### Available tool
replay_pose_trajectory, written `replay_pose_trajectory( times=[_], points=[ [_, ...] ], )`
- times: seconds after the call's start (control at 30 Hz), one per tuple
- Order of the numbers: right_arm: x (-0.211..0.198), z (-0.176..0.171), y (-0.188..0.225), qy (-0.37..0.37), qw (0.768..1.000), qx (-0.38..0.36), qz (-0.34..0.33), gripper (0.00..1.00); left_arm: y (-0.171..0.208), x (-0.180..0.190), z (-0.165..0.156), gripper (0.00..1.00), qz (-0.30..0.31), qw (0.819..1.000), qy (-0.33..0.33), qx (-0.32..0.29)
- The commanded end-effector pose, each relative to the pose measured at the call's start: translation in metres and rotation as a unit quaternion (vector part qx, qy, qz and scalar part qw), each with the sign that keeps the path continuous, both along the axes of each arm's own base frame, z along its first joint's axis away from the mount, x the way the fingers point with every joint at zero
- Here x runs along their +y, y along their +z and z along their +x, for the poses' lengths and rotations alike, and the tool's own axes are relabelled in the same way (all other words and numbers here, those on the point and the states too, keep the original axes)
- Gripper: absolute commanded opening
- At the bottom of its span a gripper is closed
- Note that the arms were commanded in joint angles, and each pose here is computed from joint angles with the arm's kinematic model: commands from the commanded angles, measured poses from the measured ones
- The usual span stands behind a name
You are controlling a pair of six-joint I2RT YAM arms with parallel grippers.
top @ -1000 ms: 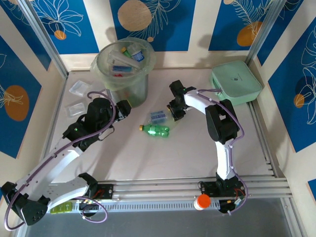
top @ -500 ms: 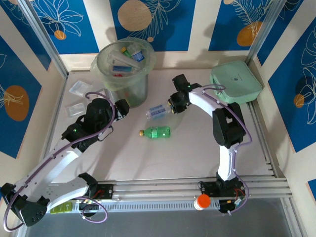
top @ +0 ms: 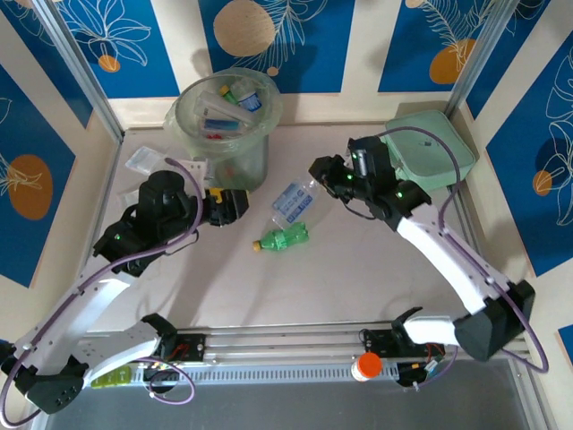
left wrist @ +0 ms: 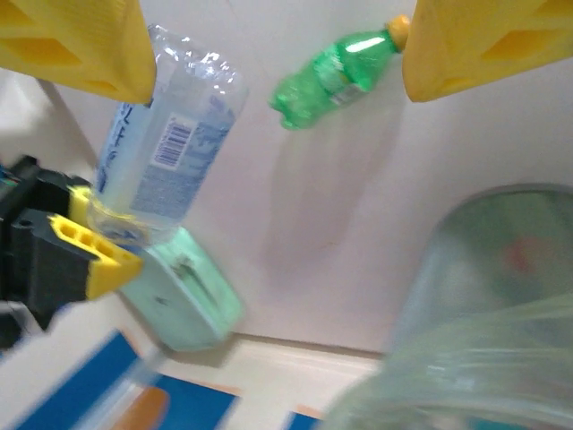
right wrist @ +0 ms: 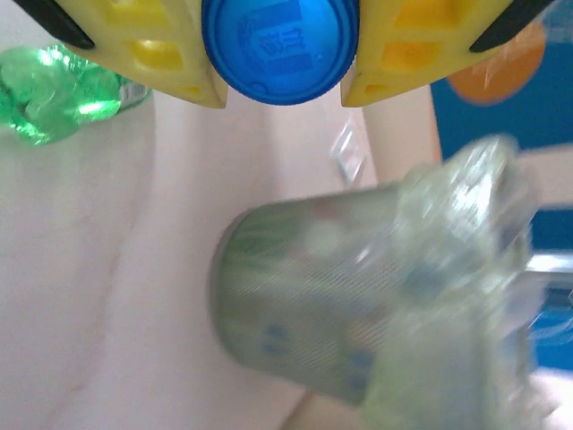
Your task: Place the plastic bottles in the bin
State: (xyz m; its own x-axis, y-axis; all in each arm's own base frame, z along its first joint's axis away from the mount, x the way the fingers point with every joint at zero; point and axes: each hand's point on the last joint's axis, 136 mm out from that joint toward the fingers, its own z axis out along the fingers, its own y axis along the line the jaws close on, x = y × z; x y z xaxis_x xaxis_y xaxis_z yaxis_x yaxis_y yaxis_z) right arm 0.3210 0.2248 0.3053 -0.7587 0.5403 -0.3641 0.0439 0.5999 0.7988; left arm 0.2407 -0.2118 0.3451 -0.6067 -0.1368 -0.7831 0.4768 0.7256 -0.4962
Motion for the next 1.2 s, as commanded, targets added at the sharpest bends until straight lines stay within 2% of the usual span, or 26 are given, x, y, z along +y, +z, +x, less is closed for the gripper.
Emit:
replay_pose_trajectory(
  times=[0.0,0.17,0.33,0.4,0.5,0.53,0.7,0.93,1.17],
  points=[
    [0.014,-0.038,0.01,0.11,0.991,-0.075,-0.017,0.0,0.025,-0.037,-0.052,0.81,-0.048,0.983,-0.179,-0.006],
    [0.015,-0.091,0.026,0.19,0.968,-0.164,-0.003,0.0,0.029,-0.058,-0.082,0.9,-0.097,0.956,-0.276,0.015],
    [0.008,-0.134,0.054,0.233,0.934,-0.263,0.06,0.0,0.025,-0.078,-0.101,0.97,-0.139,0.929,-0.341,0.041],
    [0.004,-0.149,0.065,0.246,0.918,-0.3,0.081,0.0,0.023,-0.085,-0.107,0.97,-0.151,0.919,-0.361,0.053],
    [0.001,-0.162,0.073,0.256,0.9,-0.336,0.105,0.0,0.03,-0.099,-0.13,0.97,-0.182,0.89,-0.415,0.056],
    [0.001,-0.165,0.074,0.259,0.897,-0.34,0.11,0.0,0.031,-0.103,-0.134,0.97,-0.185,0.885,-0.423,0.056],
    [0.005,-0.17,0.081,0.273,0.889,-0.345,0.128,0.0,0.027,-0.117,-0.147,0.97,-0.191,0.874,-0.444,0.052],
    [0.009,-0.181,0.094,0.301,0.863,-0.369,0.168,0.0,0.019,-0.128,-0.146,0.92,-0.201,0.865,-0.457,0.045],
    [0.008,-0.18,0.089,0.299,0.867,-0.367,0.157,0.0,-0.003,-0.137,-0.132,0.79,-0.162,0.881,-0.443,0.044]
  ],
)
